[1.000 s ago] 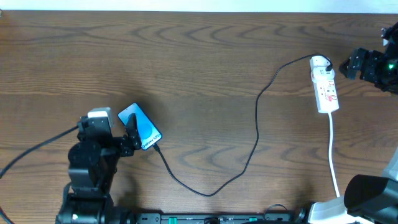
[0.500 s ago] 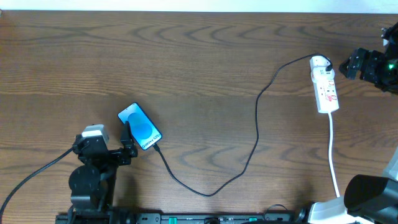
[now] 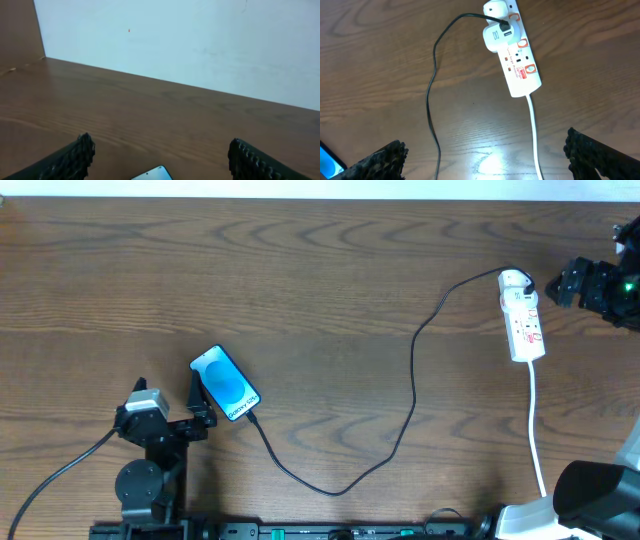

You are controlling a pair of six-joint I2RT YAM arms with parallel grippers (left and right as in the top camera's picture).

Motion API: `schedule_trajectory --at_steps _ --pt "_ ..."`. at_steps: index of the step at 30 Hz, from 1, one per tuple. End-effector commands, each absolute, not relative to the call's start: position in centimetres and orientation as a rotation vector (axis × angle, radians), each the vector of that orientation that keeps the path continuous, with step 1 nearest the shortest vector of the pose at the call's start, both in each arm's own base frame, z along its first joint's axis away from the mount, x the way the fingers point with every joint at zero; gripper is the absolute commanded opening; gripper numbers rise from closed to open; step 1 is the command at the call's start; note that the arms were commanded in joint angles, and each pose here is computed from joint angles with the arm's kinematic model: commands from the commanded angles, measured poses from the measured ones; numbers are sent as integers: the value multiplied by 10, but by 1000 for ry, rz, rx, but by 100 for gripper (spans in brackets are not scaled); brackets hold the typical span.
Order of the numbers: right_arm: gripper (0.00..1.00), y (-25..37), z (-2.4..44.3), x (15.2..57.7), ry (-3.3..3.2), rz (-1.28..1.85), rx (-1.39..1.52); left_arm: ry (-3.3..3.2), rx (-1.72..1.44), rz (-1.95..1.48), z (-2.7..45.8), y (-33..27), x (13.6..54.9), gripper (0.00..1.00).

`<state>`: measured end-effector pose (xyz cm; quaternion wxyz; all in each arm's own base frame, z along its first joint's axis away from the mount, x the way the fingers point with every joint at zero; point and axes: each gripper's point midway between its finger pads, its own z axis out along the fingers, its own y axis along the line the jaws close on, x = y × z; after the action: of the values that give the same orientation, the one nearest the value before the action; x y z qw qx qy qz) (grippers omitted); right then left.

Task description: Plug charger to phone and switch on socket

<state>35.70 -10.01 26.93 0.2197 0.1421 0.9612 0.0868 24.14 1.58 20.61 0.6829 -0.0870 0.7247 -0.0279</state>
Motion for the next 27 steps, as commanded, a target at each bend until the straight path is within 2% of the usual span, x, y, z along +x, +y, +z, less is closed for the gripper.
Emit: schedule_trajectory --at_steps 1,19,27 --pt "99 -98 273 355 2646 251 404 1594 -177 -66 204 15 241 88" --pt "99 -98 273 355 2646 251 404 1543 -144 -92 203 15 239 88" --pt "99 -98 273 355 2646 251 404 1534 -142 -94 182 15 246 88"
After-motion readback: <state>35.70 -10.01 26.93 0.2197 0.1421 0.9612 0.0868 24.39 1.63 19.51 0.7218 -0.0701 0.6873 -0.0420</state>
